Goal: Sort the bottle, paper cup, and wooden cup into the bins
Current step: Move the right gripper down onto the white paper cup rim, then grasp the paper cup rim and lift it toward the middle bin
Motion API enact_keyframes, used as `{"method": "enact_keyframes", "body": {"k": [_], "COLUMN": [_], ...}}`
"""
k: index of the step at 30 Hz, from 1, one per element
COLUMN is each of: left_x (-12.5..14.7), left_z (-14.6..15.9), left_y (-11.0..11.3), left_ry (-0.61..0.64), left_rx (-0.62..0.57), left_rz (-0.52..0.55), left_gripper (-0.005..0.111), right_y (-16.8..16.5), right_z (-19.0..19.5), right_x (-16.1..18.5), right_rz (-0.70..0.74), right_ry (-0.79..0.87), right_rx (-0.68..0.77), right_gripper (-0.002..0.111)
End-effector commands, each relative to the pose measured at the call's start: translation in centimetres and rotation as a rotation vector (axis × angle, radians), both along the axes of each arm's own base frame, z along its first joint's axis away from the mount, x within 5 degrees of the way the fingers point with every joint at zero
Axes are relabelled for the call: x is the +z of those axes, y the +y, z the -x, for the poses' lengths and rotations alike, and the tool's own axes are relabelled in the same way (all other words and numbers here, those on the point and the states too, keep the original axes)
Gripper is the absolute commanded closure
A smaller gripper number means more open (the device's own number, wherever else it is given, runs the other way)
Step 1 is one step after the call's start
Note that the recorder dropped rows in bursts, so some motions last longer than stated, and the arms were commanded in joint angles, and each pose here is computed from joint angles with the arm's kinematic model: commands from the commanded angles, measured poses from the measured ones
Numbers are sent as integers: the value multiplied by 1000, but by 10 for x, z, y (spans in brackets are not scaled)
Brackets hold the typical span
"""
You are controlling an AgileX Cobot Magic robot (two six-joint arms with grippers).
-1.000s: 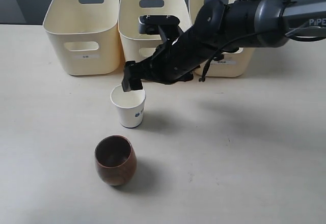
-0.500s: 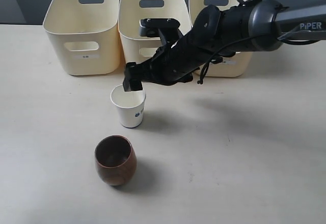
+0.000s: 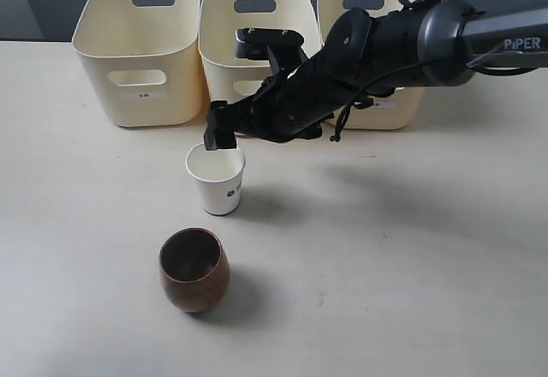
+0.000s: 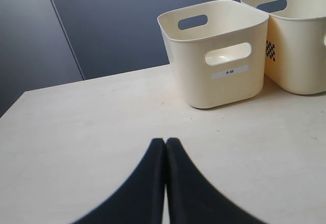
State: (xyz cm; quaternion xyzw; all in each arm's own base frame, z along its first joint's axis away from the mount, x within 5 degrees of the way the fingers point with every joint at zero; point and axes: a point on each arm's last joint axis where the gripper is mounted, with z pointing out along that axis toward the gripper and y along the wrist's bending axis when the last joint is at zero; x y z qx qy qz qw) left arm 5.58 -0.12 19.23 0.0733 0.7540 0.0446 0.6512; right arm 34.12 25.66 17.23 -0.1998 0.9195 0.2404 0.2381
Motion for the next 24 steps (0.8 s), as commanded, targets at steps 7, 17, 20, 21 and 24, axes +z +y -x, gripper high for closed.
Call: {"method": "enact_keyframes", "body": {"k": [7, 17, 20, 21, 24], "left_x": [0, 0, 0, 0, 0], "left_z": [0, 0, 0, 0, 0], "left_y": [0, 0, 0, 0, 0], "left_ry": [-4, -4, -4, -4, -4], "left_rx": [-3, -3, -3, -3, -3], "left_rz": [7, 7, 7, 7, 7], "left_gripper": [107, 107, 107, 107, 107], "right_y": [-1, -1, 0, 0, 0], "right_z": [-1, -1, 0, -1, -1], "right_x": [-1, 0, -3, -5, -13], "right_rz": [1, 0, 4, 7, 12], "right_ry": [-8, -7, 1, 5, 25], "right_rx": [-4, -6, -3, -3, -7], "right_gripper": [4, 4, 4, 4, 4]}}
